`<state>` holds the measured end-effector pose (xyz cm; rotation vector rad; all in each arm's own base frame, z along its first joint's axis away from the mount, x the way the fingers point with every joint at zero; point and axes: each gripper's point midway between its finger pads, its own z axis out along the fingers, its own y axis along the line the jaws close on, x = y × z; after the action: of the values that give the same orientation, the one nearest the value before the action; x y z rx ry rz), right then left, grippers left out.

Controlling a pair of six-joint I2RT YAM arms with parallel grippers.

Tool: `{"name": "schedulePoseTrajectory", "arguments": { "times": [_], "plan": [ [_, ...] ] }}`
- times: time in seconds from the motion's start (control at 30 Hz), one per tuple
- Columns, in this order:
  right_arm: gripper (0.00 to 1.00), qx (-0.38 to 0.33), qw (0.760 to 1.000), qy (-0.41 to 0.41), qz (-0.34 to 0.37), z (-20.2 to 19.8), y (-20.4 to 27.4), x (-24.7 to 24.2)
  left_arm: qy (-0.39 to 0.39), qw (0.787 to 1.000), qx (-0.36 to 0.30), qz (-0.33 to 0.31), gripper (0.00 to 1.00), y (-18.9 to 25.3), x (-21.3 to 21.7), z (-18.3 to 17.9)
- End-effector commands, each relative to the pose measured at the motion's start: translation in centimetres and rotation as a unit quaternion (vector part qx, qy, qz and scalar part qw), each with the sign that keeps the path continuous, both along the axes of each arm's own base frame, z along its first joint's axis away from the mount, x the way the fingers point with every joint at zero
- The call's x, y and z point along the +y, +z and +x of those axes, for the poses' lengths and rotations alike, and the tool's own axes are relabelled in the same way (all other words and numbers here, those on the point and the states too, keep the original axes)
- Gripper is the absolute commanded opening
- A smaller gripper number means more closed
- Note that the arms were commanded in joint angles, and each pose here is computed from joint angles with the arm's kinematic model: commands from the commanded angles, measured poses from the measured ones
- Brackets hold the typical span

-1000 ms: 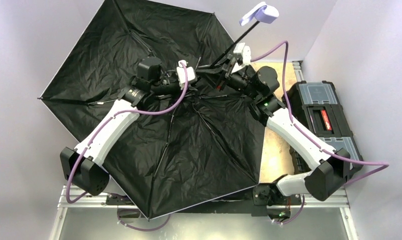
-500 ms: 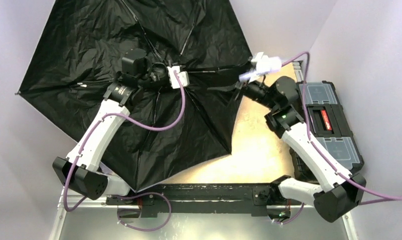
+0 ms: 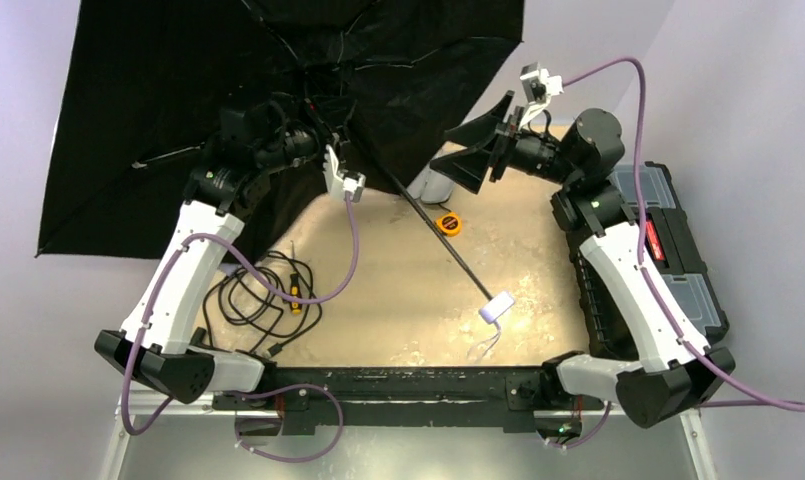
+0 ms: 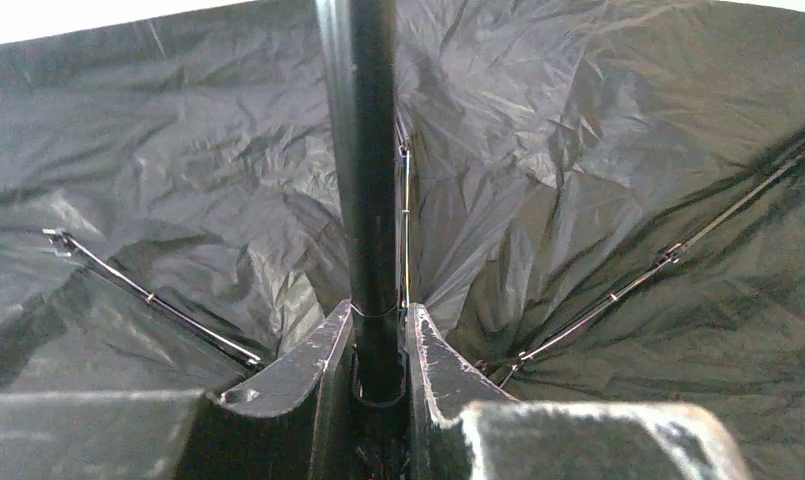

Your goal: Open the umbrella

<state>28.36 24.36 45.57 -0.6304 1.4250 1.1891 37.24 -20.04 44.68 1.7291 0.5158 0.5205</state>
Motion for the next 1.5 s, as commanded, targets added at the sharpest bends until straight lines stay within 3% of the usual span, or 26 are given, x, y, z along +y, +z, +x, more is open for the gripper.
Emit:
{"name": "schedulePoseTrajectory", "arguments": {
  "times": [0.0, 0.1, 0.33, 0.47, 0.63, 0.7, 0.97, 1.17, 1.47],
  "plan": [
    [0.93, 0.035, 0.994, 0.100, -0.002, -4.0, 0.8, 3.1, -0.020, 0.989, -0.134, 0.064, 0.00, 4.5, 0.3, -1.2],
    [0.99, 0.053, 0.992, 0.105, -0.052, -4.4, -1.5, 6.1, -0.017, 0.988, -0.136, 0.071, 0.00, 4.3, 0.3, -0.7],
    [0.97, 0.081, 0.986, 0.100, -0.102, -3.9, -6.2, 9.1, -0.015, 0.984, -0.155, 0.081, 0.00, 4.4, 0.1, 0.0],
    [0.87, 0.108, 0.978, 0.138, -0.111, -4.4, -7.7, 10.4, -0.019, 0.980, -0.169, 0.102, 0.00, 3.7, 0.1, 0.0],
    [0.51, 0.152, 0.958, 0.161, -0.182, -5.6, -12.5, 9.7, -0.001, 0.973, -0.201, 0.117, 0.00, 3.4, 0.3, 1.1],
    [0.42, 0.165, 0.947, 0.174, -0.215, -6.5, -14.5, 8.9, 0.007, 0.972, -0.203, 0.116, 0.00, 3.3, 0.5, 1.4],
    [0.42, 0.163, 0.912, 0.223, -0.302, -9.9, -18.5, 5.5, 0.068, 0.967, -0.202, 0.141, 0.00, 2.1, 4.1, 4.1],
    [0.38, 0.158, 0.899, 0.209, -0.351, -11.2, -21.2, 2.9, 0.098, 0.961, -0.204, 0.157, 0.00, 1.8, 6.9, 5.9],
    [0.15, 0.177, 0.887, 0.199, -0.377, -11.8, -23.8, 1.7, 0.110, 0.957, -0.218, 0.154, 0.00, 2.1, 8.2, 7.4]
  ]
}}
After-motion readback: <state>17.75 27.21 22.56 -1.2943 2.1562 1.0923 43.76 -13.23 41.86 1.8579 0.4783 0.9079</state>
